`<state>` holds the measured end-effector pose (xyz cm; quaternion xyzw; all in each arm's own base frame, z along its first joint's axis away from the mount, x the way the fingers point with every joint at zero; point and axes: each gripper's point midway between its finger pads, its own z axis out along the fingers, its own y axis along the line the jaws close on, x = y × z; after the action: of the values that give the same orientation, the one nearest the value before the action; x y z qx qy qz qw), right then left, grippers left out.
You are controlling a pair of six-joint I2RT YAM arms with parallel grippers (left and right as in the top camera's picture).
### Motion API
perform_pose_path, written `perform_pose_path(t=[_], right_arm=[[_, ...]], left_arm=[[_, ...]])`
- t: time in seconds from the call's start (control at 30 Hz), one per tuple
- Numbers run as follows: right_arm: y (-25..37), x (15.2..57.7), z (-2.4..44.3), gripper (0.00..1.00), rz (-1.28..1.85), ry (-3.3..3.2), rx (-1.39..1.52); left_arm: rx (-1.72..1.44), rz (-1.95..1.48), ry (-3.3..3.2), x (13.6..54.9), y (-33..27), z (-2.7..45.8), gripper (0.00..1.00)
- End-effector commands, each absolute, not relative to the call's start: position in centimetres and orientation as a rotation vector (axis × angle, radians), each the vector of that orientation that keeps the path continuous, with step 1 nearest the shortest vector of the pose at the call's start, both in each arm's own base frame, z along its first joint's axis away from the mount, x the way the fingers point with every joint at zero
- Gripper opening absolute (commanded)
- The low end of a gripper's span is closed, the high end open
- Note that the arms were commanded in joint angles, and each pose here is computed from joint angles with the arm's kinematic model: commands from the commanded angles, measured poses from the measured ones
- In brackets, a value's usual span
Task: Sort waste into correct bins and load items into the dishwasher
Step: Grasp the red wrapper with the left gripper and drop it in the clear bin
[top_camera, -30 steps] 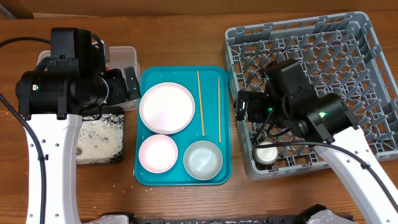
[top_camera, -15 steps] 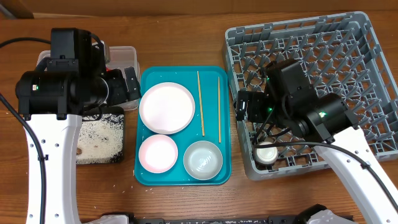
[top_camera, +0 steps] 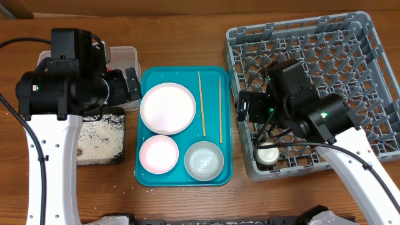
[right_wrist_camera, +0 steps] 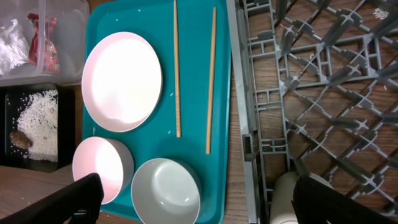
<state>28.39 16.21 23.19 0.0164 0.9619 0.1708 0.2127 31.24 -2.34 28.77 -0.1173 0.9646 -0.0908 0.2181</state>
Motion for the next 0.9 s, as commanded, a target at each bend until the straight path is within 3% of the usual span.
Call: perform_pose_path(t=[0.0, 0.63, 0.87], right_arm=[[16.5, 28.6, 23.8, 1.0, 0.486, 2.653, 0.032], [16.5, 28.6, 23.8, 1.0, 0.486, 2.653, 0.032], [16.5, 28.6, 23.8, 1.0, 0.486, 2.653, 0.032]], left_arm=[[-0.326, -0.269, 2.646, 31.2, -2.5, 29.5, 1.0], [-0.324, -0.27, 2.641, 31.1, -2.5, 29.7, 1.0], [-0.264, -0.29, 2.566, 29.4, -3.5, 32.1, 1.0]])
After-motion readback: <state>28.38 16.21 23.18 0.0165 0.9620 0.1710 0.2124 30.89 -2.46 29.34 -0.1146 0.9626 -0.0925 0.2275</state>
